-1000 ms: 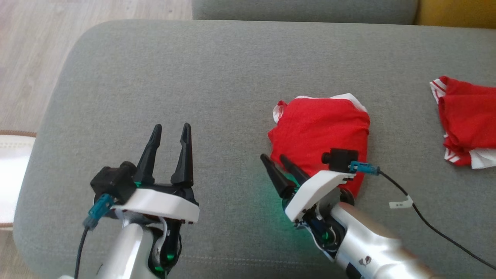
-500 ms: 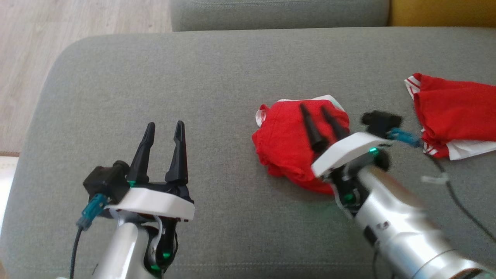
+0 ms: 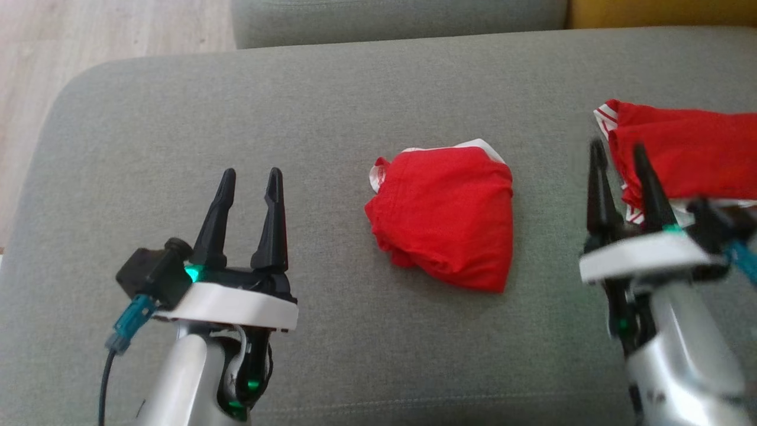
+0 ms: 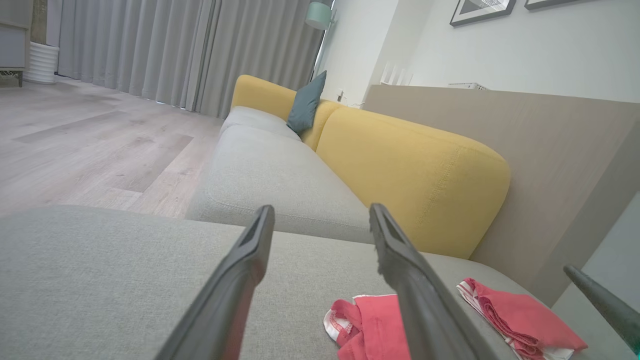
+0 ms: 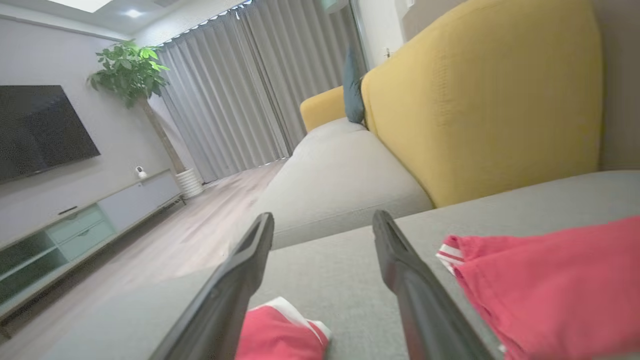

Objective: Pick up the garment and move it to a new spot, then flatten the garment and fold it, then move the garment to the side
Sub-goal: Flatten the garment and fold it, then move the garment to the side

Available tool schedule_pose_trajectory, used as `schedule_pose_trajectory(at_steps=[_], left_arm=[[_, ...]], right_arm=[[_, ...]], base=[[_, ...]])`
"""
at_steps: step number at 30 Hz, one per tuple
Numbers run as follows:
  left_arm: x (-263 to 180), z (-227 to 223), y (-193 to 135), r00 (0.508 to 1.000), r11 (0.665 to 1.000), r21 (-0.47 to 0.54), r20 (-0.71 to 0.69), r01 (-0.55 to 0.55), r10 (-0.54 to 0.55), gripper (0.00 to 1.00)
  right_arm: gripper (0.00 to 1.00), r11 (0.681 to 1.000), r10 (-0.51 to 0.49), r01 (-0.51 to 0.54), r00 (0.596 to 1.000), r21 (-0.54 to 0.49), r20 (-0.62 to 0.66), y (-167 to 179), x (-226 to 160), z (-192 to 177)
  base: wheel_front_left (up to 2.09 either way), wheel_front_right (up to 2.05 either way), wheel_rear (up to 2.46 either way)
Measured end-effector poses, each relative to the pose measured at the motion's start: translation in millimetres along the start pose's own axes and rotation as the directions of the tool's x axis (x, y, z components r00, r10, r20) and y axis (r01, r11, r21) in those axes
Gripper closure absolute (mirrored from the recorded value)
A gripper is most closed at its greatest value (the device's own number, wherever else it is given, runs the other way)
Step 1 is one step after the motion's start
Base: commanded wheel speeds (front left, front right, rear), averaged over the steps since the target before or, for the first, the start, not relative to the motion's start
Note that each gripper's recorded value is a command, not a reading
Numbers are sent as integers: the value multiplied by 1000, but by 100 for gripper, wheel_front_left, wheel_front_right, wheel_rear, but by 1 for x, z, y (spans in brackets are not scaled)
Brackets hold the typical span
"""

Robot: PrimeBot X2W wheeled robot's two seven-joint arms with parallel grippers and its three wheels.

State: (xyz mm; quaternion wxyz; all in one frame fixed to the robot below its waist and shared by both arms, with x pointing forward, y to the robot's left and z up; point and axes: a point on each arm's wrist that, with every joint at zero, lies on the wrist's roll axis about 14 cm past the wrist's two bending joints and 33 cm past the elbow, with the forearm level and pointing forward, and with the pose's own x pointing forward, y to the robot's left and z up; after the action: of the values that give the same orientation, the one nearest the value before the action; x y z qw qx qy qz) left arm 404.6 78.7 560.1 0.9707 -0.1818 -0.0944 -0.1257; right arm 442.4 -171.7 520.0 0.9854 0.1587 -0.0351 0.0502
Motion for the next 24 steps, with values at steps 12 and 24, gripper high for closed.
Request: schedule_pose_trajectory(at_steps=[12, 24], left_arm=[[5, -9, -13, 999, 999, -16, -19, 47, -47, 0], [-1, -19, -11, 998, 999, 1, -50, 48, -48, 0]], right_arm=[[0, 985, -58, 66, 997, -157, 54, -13, -47, 9], [0, 993, -70, 71, 997, -93, 13, -12, -51, -3]], base=[[0, 0, 0], [0, 0, 0]])
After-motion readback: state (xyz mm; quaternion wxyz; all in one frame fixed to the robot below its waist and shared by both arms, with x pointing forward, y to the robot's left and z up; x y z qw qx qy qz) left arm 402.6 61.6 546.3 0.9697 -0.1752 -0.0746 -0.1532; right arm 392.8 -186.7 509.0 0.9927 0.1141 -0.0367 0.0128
